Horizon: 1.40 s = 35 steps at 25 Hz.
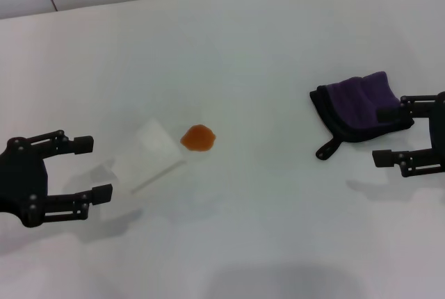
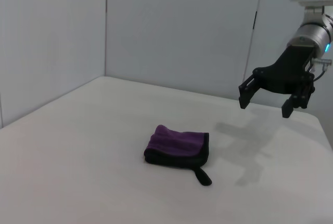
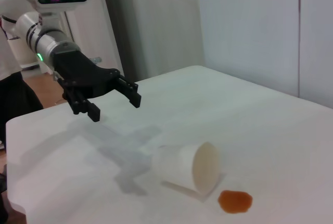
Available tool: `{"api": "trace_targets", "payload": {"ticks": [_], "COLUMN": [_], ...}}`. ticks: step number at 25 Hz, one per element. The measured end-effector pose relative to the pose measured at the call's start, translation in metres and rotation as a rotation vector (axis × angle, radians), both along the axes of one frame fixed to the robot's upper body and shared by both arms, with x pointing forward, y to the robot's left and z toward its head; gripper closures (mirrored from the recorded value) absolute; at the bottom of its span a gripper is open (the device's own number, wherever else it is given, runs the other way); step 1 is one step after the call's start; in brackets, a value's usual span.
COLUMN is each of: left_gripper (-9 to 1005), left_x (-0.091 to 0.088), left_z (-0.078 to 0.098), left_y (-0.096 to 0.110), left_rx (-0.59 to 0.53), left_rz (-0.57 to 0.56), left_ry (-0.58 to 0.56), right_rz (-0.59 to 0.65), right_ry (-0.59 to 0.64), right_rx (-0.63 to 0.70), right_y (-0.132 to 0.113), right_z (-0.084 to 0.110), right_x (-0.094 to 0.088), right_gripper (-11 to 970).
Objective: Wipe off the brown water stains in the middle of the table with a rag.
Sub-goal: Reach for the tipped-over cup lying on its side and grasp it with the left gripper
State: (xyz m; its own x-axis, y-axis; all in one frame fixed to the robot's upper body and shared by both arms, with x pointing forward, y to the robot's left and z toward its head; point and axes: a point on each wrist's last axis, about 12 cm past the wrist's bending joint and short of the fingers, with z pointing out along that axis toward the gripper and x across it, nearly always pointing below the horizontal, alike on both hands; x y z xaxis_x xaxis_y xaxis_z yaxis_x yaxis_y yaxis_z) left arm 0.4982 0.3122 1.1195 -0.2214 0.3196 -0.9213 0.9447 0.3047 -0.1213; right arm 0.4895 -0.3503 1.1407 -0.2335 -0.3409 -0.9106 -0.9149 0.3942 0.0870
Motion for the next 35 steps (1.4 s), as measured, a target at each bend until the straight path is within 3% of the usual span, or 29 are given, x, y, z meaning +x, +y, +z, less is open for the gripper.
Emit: {"api": "trace_targets", "payload": {"ticks": [19, 25, 35], "left_gripper": [137, 137, 136], "left_x": [0.0, 0.005, 0.018], "left_z": [0.0, 0.011, 0.044], "left_y": [0.001, 0.004, 0.008], "left_rx": [-0.003, 0.016, 0.208], "left_rz": [0.005, 0.024, 0.115], "left_ry": [0.011, 0.026, 0.121], "right_rz": [0.005, 0.016, 0.027], "right_ry": [-0.006, -0.009, -0.01], "right_rx": [0.006, 0.004, 0.003], "right_y": [0.001, 0.003, 0.005], "right_z": [-0.001, 0.001, 0.001], "right_x": [0.0, 0.002, 0.003], "right_gripper": [201, 203, 206]}}
